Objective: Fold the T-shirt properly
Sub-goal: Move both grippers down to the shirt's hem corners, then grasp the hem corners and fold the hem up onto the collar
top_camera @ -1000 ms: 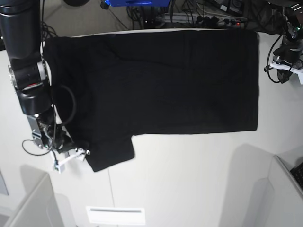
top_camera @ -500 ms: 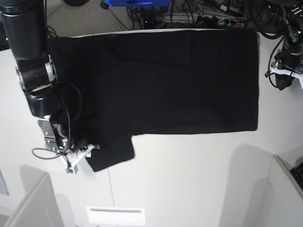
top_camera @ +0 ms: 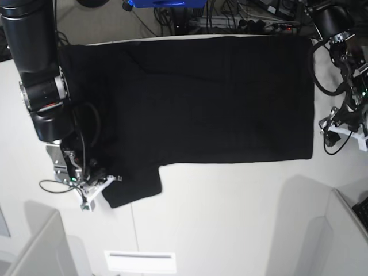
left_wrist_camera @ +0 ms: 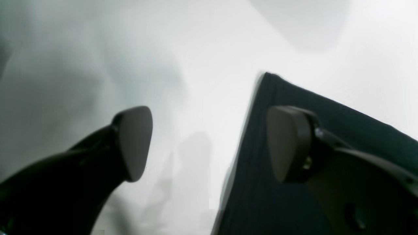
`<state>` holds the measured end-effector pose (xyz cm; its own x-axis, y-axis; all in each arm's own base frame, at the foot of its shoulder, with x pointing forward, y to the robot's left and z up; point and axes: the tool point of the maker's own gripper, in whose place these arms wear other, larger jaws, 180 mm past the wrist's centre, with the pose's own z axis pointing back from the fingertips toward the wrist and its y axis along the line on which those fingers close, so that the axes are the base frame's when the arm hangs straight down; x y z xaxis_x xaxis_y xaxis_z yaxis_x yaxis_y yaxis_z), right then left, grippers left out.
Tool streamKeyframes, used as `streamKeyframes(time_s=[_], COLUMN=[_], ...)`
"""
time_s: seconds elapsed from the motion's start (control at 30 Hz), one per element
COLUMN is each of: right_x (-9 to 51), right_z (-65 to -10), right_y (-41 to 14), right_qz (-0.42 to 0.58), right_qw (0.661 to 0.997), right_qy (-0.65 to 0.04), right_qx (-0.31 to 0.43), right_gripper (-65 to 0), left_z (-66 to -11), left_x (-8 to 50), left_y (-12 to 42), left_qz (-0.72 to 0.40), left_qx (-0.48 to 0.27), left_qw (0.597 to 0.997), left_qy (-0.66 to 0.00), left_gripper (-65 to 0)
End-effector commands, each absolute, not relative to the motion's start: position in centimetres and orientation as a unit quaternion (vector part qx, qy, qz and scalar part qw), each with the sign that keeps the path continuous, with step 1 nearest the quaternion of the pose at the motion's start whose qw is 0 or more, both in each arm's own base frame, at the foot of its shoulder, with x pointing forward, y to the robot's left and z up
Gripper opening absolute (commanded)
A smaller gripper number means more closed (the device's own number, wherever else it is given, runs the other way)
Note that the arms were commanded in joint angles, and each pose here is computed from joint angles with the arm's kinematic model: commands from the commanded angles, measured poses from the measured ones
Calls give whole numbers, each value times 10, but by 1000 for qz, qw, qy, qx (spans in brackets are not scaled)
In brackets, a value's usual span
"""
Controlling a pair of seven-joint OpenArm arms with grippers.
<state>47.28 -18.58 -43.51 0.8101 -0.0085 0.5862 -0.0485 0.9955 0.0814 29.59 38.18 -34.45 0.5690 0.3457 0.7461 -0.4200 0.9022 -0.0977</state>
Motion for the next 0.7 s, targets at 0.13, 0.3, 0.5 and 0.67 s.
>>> streamKeyframes(time_s=[0.13,0.3,0.5,0.67], right_x=[489,488,488,488], right_z=[-416,-416,-416,-416], right_y=[-190,-190,-190,-190], right_qz=[11,11,11,11], right_qw=[943,944,944,944], right_qy=[-329,-327,-327,-327], right_qx=[44,44,44,44], right_gripper=[-650,-650,-650,-650], left_z=[-344,-361,-378,-394], left_x=[342,374,392,393], left_y=[383,366,350,339], left_qz=[188,176,172,156], left_qx=[67,45,24,21], left_qw=[892,907,920,931], left_qy=[-406,-381,-352,-328], left_gripper=[-125,-125,-125,-125])
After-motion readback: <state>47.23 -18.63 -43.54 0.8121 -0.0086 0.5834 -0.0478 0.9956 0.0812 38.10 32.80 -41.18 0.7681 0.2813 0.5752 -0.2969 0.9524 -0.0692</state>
